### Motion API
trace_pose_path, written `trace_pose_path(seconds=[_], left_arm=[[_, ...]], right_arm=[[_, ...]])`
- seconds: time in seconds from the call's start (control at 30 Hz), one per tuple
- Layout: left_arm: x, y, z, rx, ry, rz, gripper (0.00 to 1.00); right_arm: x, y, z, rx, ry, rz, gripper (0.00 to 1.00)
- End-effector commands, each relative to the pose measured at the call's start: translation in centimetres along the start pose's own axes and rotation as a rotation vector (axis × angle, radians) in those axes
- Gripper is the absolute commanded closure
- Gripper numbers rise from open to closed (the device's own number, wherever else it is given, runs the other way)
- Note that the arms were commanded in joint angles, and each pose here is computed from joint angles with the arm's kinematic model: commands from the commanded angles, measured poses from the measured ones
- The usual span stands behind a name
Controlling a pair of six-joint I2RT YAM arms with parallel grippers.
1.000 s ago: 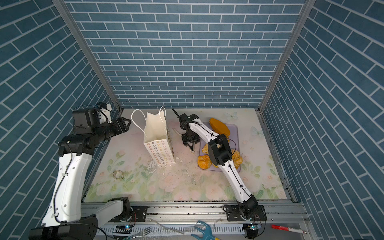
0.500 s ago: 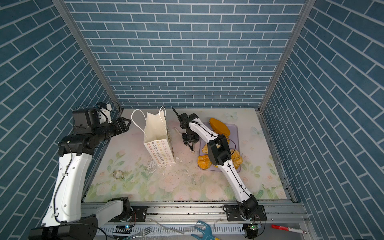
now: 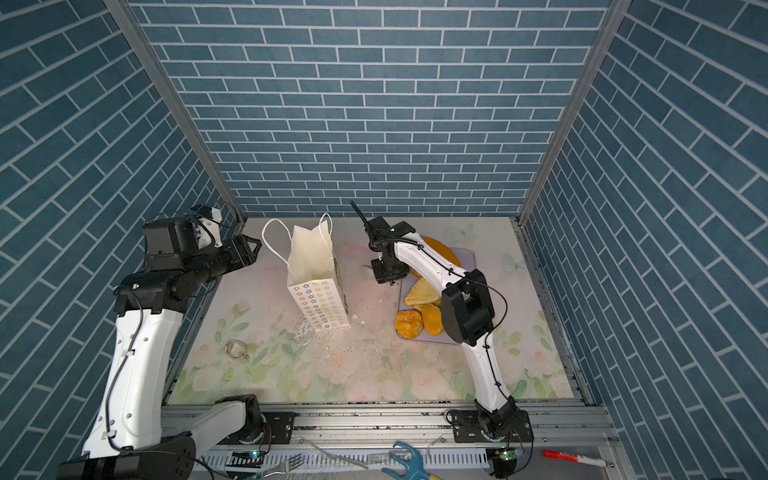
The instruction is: Place the fake bread into the paper bag
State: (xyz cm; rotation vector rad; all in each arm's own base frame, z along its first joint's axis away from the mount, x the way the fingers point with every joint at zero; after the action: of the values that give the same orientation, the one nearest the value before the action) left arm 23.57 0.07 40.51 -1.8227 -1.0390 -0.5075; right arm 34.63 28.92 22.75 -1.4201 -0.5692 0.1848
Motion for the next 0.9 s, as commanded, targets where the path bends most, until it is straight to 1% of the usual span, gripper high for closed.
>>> trace_pose_path(seconds=[0.0, 0.43, 0.57, 0.7, 0.87], left_arm=[[-0.3, -0.1, 0.2, 0.005, -0.003, 0.0, 0.33], [0.0, 0.0, 0.0, -0.013, -0.016, 0.001, 0.33], [0.0, -0.2, -0.1, -0.019, -0.017, 0.001, 0.33], [0.0, -0.2, -0.3, -0.033, -0.011, 0.001, 0.33], [0.3, 0.2, -0.6, -0.035, 0.009, 0.014, 0.32]], right_arm=[[0.0, -2.9, -0.3, -0.024, -0.01, -0.061, 0.52], [0.0, -6.7, -0.4, -0.031, -0.01, -0.128, 0.53], [-0.4, -9.6, -0.8, -0.046, -0.011, -0.182, 0.54], [-1.3, -13.2, -1.8, -0.064, -0.016, -0.225, 0.54], [-3.0, -16.5, -3.7, -0.103, -0.022, -0.226, 0.54]])
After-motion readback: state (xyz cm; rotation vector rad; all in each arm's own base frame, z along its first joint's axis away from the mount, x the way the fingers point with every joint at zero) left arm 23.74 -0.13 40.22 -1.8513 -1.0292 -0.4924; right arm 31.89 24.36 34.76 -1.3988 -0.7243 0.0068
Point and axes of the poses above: each gripper's point midway between its finger pads, its own y axis out along the fingers, its own z axis along the line the jaws close on, x = y × z, the point moved 10 cm from there along -y, back along the fingers, and after that the axes turned 6 degrees about -y, right-handed, at the moved point
